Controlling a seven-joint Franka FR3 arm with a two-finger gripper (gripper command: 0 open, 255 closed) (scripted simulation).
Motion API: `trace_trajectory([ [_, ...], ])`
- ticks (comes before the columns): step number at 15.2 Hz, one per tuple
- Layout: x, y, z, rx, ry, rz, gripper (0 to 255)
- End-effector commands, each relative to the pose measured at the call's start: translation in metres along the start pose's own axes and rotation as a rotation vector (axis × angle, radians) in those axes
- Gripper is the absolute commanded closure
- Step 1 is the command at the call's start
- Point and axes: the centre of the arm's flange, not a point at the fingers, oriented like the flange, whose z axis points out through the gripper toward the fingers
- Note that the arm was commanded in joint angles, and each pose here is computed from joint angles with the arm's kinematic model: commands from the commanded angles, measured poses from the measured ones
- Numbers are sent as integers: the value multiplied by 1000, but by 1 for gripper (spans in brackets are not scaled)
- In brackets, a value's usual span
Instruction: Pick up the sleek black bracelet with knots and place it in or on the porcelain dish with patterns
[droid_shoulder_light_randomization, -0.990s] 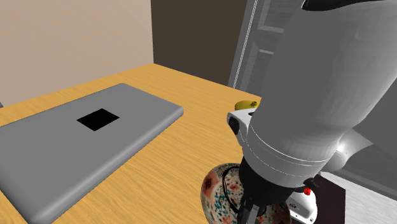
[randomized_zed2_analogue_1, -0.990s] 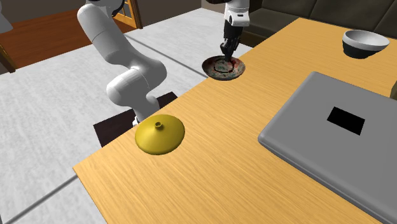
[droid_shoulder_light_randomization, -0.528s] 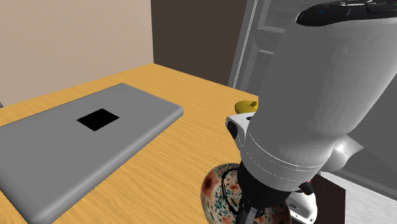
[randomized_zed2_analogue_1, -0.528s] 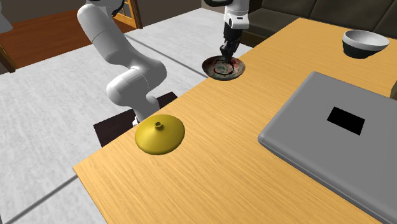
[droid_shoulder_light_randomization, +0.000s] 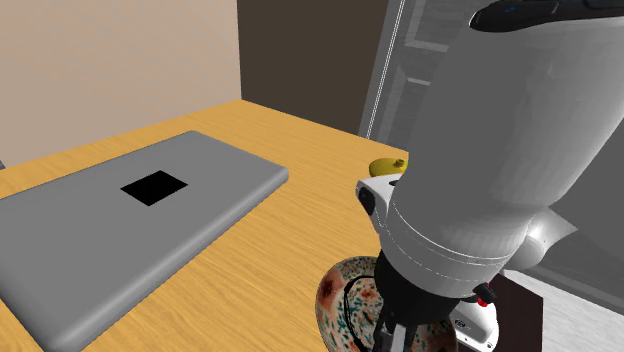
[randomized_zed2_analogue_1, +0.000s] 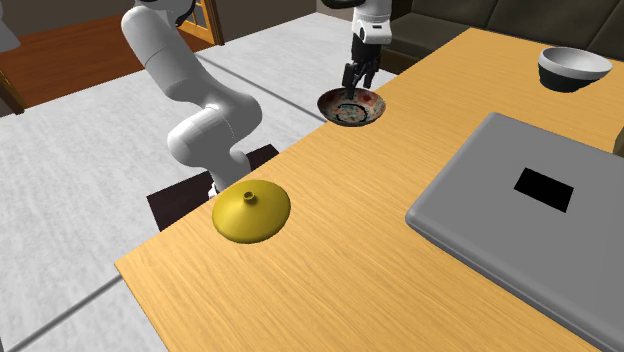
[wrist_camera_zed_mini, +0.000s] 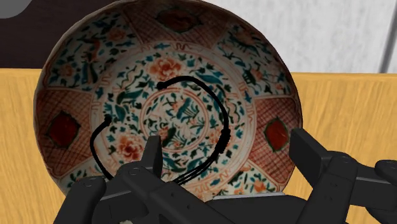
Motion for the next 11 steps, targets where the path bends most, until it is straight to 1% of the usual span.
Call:
trace_trajectory([
  [1, 1, 0, -23, 0, 0, 0, 0],
  [3, 1, 0, -46, 0, 0, 0, 0],
  [11, 1, 0, -46, 0, 0, 0, 0],
])
